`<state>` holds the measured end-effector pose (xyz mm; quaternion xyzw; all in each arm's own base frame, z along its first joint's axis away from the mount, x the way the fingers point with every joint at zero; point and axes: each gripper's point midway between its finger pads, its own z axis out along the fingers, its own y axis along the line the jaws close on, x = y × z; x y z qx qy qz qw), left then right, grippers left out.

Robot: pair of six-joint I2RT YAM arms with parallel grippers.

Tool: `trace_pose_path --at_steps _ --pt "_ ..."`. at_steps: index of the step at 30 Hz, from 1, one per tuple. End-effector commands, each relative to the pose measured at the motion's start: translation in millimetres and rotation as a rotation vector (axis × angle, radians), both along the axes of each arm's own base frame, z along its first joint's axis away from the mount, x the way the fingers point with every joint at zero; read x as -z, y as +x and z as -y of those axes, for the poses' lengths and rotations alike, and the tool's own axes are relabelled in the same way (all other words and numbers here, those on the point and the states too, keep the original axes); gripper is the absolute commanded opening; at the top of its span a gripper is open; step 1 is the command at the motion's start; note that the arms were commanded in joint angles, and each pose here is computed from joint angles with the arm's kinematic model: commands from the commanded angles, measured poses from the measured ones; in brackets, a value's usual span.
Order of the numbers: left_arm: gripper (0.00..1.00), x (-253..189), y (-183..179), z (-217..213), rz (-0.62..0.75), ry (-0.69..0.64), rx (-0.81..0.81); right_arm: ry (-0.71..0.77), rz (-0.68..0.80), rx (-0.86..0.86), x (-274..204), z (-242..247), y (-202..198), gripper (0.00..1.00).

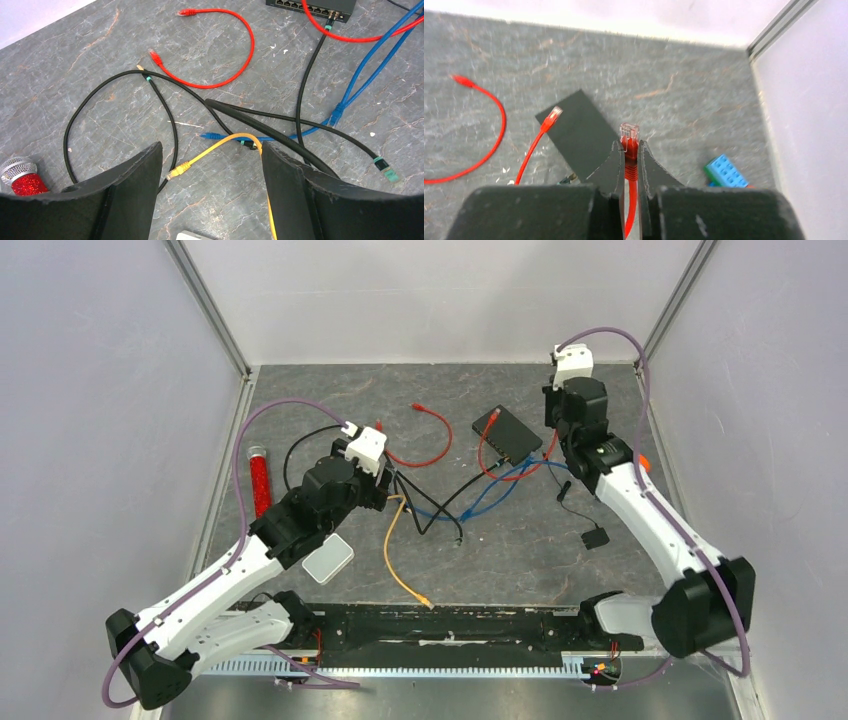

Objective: Insert the plug into the switch port
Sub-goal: Pick up the connector from the center of the board.

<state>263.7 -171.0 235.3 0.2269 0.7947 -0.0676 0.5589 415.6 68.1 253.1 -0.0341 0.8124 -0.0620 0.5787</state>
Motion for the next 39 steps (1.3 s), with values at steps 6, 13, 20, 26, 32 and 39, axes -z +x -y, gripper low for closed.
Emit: trace_pose_path --at_steps 6,13,20,26,32,39 --pt "0.77 -19.2 2.8 -1.3 0.064 -0.023 -0.002 -0.21 0.356 -0.187 -117.5 -5.7 -20.2 0.0" --pt "0.77 -17.4 2.6 -1.3 0.057 -0.017 -0.001 -0.427 0.464 -0.422 -137.9 -28.4 -42.3 0.0" --pt "0.78 -15.1 3.6 0.0 0.051 -0.012 0.001 -0.761 0.502 -0.657 -120.2 -50.4 -53.3 0.0" --pt "0.78 -12.4 4.5 2.3 0.039 -0.011 0.003 -0.975 0.513 -0.723 -110.8 -51.2 -55.2 0.0" --pt "0.77 -14.9 5.3 9.9 0.018 -0.03 0.018 -1.117 0.5 -0.78 -102.6 -53.2 -53.5 0.0" --pt "0.77 -11.6 4.0 10.5 0.006 -0.029 0.022 -1.289 0.515 -0.77 -120.9 -47.1 -53.9 0.0"
